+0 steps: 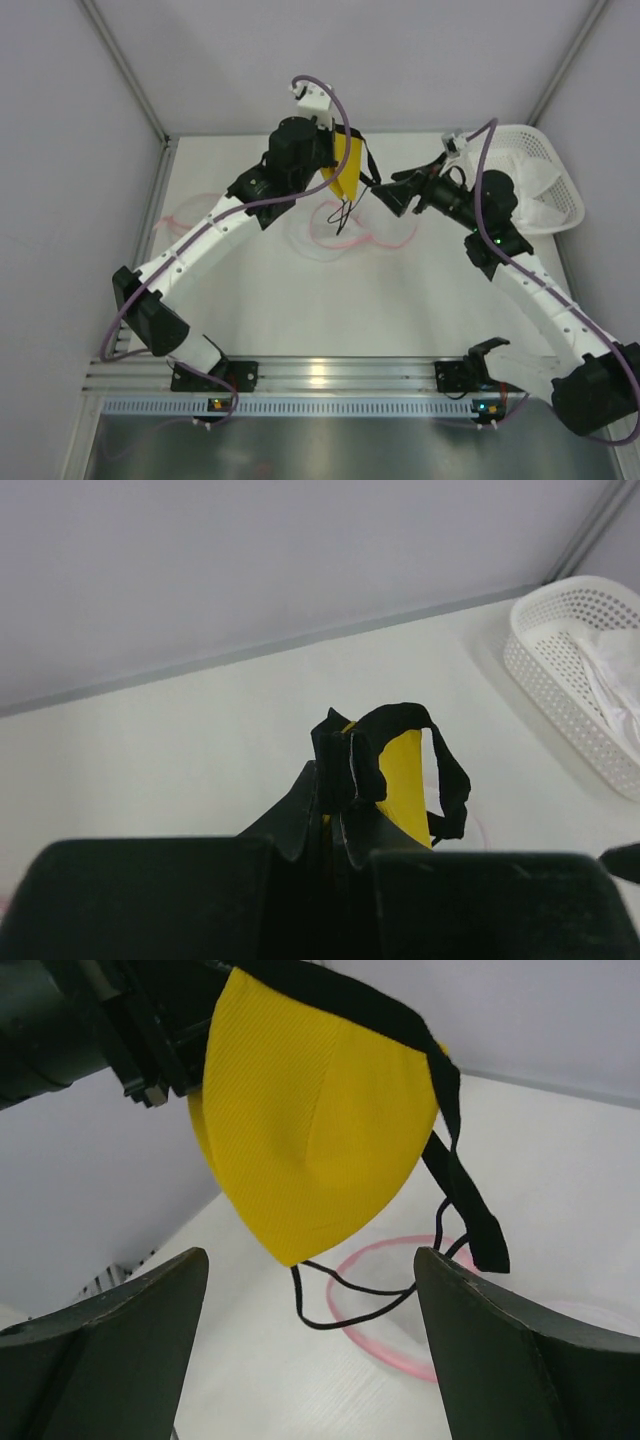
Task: Place the bra in the laundry bag and zip it closed
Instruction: Adjust the bra.
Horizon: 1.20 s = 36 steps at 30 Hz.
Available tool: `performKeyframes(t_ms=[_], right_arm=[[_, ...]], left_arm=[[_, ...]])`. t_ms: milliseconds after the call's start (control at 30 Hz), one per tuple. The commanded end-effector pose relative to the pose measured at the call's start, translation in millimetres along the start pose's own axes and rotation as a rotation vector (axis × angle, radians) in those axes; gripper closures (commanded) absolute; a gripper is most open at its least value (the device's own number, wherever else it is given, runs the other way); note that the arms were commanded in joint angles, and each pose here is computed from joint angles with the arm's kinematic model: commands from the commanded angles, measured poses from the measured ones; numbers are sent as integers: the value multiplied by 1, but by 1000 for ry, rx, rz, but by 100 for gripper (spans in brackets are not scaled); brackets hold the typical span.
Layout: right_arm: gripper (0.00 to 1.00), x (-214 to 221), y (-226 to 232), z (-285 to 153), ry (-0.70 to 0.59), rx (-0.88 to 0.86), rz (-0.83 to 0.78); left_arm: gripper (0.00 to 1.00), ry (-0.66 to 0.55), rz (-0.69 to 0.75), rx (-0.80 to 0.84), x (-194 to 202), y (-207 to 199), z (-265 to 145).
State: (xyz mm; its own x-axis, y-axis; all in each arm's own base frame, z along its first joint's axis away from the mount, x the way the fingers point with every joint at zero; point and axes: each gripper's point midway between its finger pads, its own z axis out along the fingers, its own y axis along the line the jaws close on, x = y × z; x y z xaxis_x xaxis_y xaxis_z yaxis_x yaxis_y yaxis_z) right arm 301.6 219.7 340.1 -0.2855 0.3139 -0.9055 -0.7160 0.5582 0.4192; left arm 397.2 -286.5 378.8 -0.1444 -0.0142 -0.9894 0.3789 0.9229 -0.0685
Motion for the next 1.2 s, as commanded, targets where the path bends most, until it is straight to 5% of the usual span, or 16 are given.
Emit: performKeyframes(t_ms=[0,400,767,967,1167], right_arm=[[14,-26,36,12,-78,-83,-135],[13,-11,57,54,-103,-66,-522],[14,0,52,89,-68,-41,-656],[22,6,50,100,-57,-46,-683],[58,6,48,107,-33,-38,-732]], left_arm=[[100,-43,-162,-213,-18,32,-6],[100,-31,-404,-288,-7,35,-8],[100,-10,-484,-260,2,27,-7],[100,-30,-517,-259,-5,28,-12],[100,-20,-534,-201,-10,18,-15]])
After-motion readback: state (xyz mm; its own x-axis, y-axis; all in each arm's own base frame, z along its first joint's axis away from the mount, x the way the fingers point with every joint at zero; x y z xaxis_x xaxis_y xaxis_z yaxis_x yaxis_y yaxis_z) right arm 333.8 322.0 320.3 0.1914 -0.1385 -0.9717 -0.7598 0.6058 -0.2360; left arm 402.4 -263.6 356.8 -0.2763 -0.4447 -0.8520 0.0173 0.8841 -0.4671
